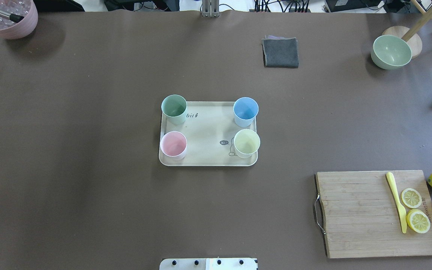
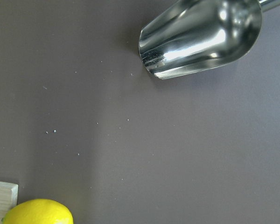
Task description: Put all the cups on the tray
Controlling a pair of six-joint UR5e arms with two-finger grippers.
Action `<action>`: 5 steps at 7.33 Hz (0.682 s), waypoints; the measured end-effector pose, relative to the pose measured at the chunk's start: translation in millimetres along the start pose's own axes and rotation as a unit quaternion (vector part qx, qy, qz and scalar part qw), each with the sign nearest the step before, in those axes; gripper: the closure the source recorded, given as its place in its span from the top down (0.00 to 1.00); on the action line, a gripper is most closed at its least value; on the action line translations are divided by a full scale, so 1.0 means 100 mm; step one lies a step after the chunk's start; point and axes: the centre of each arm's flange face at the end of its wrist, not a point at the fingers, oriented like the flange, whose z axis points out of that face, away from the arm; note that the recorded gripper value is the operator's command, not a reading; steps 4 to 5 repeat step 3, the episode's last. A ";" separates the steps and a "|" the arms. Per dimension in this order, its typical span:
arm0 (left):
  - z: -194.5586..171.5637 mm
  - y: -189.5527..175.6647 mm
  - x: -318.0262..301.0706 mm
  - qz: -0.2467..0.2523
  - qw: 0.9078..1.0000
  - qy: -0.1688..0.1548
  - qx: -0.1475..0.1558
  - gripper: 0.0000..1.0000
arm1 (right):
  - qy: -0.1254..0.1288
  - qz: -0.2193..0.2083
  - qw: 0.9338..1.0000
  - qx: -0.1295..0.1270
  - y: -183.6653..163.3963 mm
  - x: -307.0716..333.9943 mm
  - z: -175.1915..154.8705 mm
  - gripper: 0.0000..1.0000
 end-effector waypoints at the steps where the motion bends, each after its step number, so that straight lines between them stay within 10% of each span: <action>1: -0.01 0.00 0.01 -0.001 1.000 0.000 0.001 0.98 | 0.000 -0.001 1.000 0.001 0.00 0.00 -0.01 1.00; 5: -0.02 -0.01 0.02 -0.001 1.000 0.000 0.003 0.98 | 0.000 -0.001 1.000 0.001 -0.01 -0.01 -0.01 1.00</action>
